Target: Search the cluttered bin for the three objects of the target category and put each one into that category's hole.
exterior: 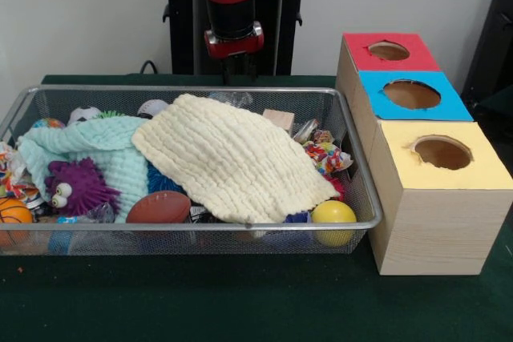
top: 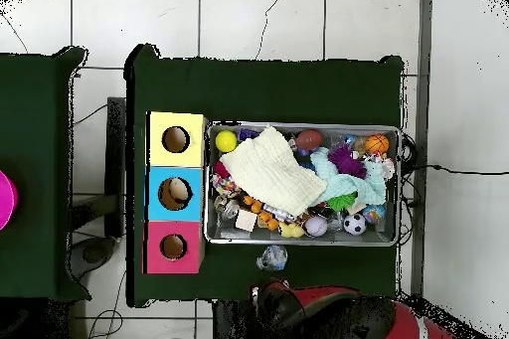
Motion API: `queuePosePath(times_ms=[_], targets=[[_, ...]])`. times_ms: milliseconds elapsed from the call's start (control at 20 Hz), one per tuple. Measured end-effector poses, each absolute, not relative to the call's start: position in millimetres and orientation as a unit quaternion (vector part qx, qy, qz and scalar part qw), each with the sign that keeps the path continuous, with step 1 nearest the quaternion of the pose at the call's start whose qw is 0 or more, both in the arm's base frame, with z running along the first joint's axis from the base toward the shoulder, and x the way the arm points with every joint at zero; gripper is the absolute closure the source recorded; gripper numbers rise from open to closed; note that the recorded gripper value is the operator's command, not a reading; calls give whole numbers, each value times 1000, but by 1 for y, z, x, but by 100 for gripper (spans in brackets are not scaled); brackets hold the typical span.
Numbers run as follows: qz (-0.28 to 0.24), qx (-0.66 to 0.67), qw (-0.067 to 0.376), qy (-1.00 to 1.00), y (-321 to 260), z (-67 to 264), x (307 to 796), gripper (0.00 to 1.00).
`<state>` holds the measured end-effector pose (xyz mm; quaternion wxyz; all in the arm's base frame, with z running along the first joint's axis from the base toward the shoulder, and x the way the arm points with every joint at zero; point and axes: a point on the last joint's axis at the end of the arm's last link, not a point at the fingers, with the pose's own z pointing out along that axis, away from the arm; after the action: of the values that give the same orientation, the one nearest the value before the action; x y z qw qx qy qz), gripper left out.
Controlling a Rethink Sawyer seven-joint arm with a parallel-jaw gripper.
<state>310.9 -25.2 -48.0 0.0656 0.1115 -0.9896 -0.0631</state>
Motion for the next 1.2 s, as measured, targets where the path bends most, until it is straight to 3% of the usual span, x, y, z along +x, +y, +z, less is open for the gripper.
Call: queuePosePath(times_ms=[1200], targets=[[-68,133,72,-986,-21,-58,302,0]])
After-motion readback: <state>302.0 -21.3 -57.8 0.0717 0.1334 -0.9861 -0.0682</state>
